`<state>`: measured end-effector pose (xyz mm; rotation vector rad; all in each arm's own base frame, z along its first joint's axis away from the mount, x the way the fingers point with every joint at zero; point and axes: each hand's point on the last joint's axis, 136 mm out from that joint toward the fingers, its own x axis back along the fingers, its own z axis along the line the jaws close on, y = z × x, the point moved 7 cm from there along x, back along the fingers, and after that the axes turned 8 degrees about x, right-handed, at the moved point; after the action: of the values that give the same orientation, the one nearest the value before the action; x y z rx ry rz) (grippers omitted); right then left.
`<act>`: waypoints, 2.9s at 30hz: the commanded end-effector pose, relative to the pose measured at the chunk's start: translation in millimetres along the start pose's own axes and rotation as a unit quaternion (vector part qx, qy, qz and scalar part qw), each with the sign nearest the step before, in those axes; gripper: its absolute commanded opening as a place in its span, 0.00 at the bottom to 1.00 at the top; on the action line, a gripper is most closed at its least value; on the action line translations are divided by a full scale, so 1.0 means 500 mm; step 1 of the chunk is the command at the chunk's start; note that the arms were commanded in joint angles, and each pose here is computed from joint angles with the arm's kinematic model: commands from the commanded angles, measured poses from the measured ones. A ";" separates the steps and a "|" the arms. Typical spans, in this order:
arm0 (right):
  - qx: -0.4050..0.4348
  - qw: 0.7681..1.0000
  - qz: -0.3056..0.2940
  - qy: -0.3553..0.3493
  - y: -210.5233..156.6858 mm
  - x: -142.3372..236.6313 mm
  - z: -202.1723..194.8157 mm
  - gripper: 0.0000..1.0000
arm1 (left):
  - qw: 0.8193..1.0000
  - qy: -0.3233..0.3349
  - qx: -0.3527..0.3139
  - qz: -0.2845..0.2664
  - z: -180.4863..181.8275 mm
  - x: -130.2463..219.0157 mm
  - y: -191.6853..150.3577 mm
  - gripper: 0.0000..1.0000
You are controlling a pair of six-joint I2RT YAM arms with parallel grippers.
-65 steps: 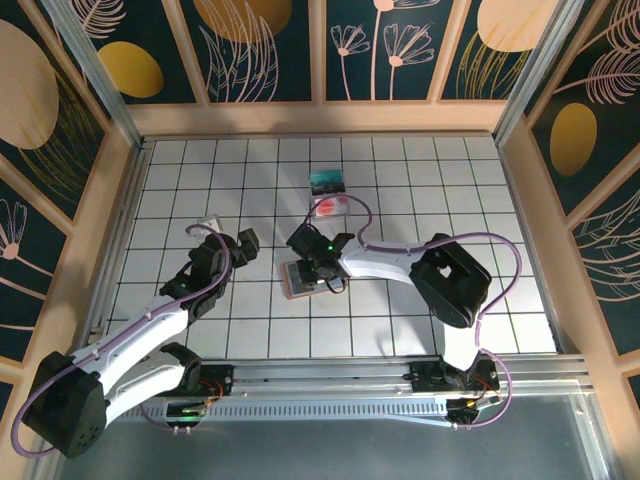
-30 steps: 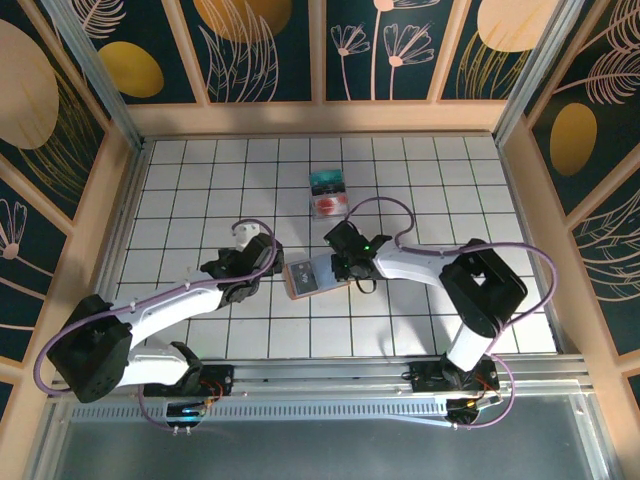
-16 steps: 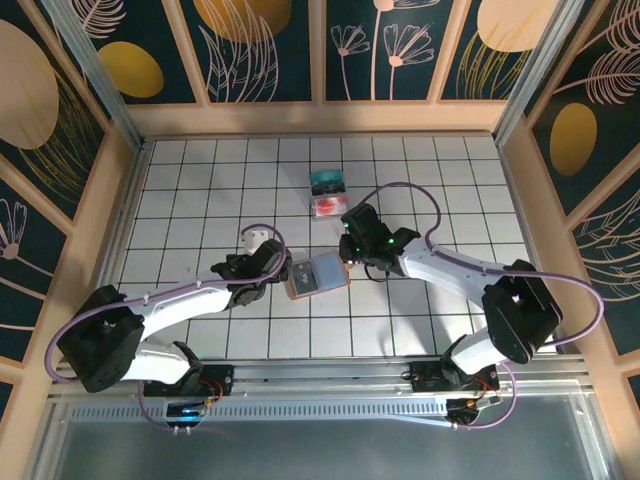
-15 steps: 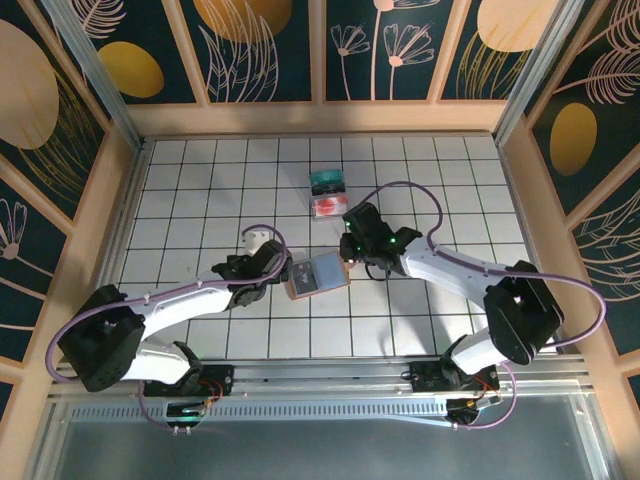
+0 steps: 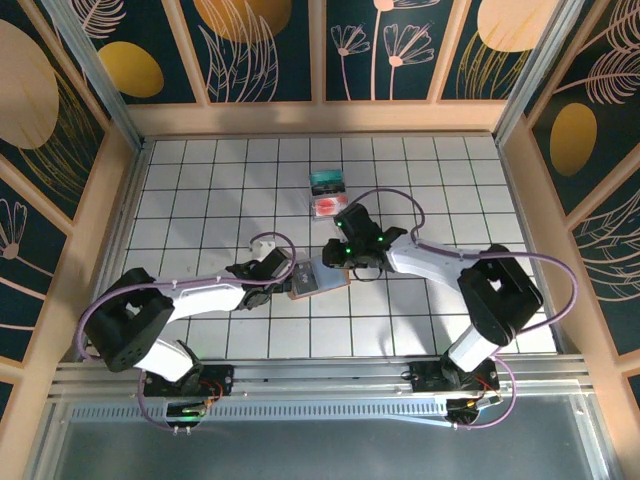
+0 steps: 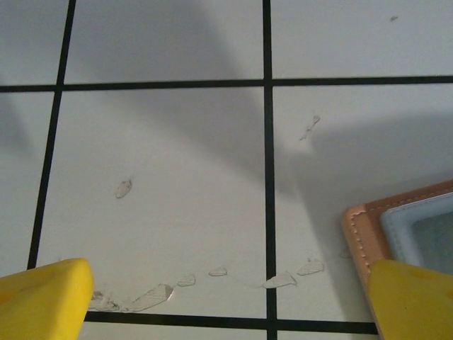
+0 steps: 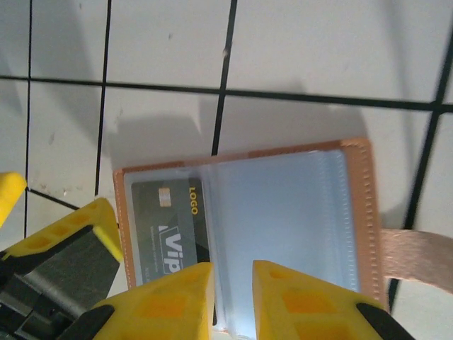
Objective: Take the credit cards out of the card holder
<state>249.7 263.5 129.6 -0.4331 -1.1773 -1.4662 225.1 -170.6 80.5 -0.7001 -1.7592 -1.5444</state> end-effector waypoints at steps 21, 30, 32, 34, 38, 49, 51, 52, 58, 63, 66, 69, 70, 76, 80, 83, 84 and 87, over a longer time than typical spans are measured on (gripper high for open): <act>-0.004 0.997 0.063 0.044 -0.029 -0.090 0.034 0.27 | 0.999 0.027 0.005 0.017 0.015 -0.028 -0.034 0.99; -0.012 0.996 0.076 0.045 -0.044 -0.108 0.024 0.29 | 0.999 0.031 0.005 0.020 0.018 -0.030 -0.037 0.99; -0.015 0.995 0.078 0.056 -0.046 -0.110 0.027 0.27 | 0.999 0.031 0.004 0.021 0.017 -0.030 -0.038 0.99; -0.018 0.995 0.078 0.066 -0.048 -0.112 0.030 0.25 | 0.999 0.031 0.004 0.022 0.017 -0.030 -0.038 0.99; -0.021 0.994 0.078 0.079 -0.049 -0.112 0.033 0.24 | 0.999 0.031 0.004 0.024 0.018 -0.032 -0.041 0.99; -0.042 0.992 0.077 0.093 -0.053 -0.110 0.017 0.24 | 0.999 0.032 0.000 0.030 0.020 -0.034 -0.047 0.99; -0.046 0.991 0.076 0.100 -0.055 -0.111 0.016 0.24 | 0.999 0.032 0.000 0.030 0.020 -0.035 -0.047 0.99; -0.049 0.990 0.076 0.106 -0.055 -0.111 0.015 0.23 | 0.999 0.033 -0.001 0.030 0.020 -0.035 -0.047 0.99; -0.060 0.984 0.065 0.156 -0.046 -0.101 0.019 0.19 | 0.999 0.035 -0.003 0.034 0.022 -0.036 -0.050 0.99; -0.066 0.979 0.051 0.184 -0.037 -0.085 0.015 0.17 | 0.999 0.036 -0.003 0.032 0.023 -0.036 -0.049 0.99; -0.074 0.975 0.041 0.207 -0.034 -0.076 0.012 0.16 | 0.999 0.035 -0.002 0.032 0.021 -0.035 -0.048 0.99; -0.078 0.971 0.034 0.225 -0.033 -0.069 0.011 0.14 | 0.999 0.035 -0.002 0.031 0.021 -0.035 -0.047 0.99; -0.078 0.970 0.033 0.228 -0.033 -0.067 0.011 0.14 | 0.999 0.035 -0.001 0.031 0.021 -0.035 -0.047 0.99; -0.077 0.968 0.024 0.237 -0.028 -0.060 0.011 0.11 | 0.999 0.036 -0.002 0.033 0.022 -0.036 -0.049 0.99; -0.079 0.968 0.018 0.238 -0.024 -0.052 0.008 0.10 | 0.999 0.038 -0.001 0.035 0.024 -0.037 -0.052 0.99; -0.080 0.968 0.015 0.239 -0.022 -0.047 0.005 0.09 | 0.999 0.039 -0.001 0.034 0.025 -0.037 -0.052 0.99; -0.081 0.968 0.013 0.239 -0.021 -0.045 0.004 0.10 | 0.999 0.039 0.000 0.034 0.025 -0.037 -0.052 0.99; -0.081 0.968 0.011 0.239 -0.018 -0.041 0.003 0.09 | 0.999 0.038 0.000 0.034 0.023 -0.037 -0.051 0.99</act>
<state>245.0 274.5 95.2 -0.2480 -0.6827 -1.5215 228.0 -173.0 69.1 -0.6656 -1.7853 -1.4980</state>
